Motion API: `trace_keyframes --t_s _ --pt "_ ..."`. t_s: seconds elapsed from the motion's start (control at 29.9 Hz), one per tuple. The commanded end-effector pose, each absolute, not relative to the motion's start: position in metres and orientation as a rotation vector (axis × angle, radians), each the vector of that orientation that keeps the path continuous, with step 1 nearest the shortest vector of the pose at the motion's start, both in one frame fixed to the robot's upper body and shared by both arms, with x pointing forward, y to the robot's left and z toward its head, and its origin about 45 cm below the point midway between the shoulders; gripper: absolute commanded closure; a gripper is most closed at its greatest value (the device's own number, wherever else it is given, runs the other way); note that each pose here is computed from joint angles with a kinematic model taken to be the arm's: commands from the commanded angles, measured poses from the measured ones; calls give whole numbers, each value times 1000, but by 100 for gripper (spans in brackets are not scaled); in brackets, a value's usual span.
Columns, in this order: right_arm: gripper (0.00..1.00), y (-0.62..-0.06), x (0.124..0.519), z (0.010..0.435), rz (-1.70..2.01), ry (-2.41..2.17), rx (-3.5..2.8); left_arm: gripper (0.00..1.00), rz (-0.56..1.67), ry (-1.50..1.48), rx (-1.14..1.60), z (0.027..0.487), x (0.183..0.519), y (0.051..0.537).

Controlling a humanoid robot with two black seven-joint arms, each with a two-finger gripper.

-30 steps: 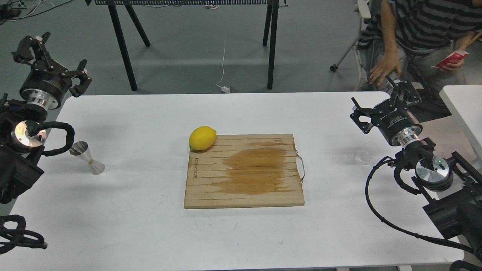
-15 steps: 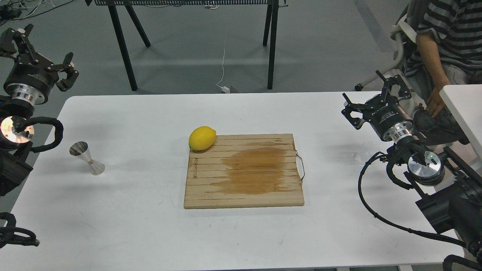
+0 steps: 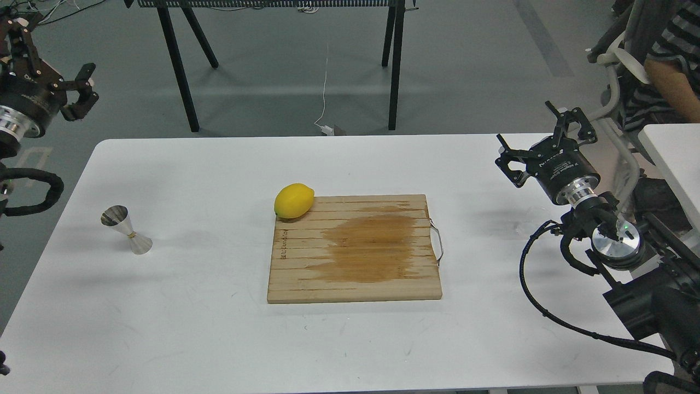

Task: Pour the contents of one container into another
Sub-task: 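Move the left gripper down toward the metal jigger on the table, then close the left gripper around the metal jigger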

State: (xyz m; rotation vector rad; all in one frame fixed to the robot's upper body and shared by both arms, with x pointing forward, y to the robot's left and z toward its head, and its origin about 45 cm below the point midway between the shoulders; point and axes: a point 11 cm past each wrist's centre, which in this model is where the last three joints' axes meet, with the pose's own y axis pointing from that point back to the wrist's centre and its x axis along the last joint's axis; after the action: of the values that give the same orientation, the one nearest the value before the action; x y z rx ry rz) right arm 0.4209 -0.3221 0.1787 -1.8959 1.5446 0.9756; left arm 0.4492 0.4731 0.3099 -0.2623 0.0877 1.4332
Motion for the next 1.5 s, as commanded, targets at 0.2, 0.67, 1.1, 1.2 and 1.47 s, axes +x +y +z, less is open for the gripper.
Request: trace_keyframes --t_s 0.2,0.67,1.1,1.2,1.47 --pt "1 -325 424 186 956 1535 -1911 0 1084 -210 95 381 386 428" --pt "1 -318 437 214 899 1481 -1949 0 868 -530 825 355 273 426" --pt "1 -324 437 218 884 1483 -1935 0 653 -669 1186 283 217 464" --pt "1 -325 438 219 884 1485 -1930 0 640 -688 1224 265 222 474" --pt "1 -326 438 217 889 1497 -1929 0 653 -697 1312 186 247 491"
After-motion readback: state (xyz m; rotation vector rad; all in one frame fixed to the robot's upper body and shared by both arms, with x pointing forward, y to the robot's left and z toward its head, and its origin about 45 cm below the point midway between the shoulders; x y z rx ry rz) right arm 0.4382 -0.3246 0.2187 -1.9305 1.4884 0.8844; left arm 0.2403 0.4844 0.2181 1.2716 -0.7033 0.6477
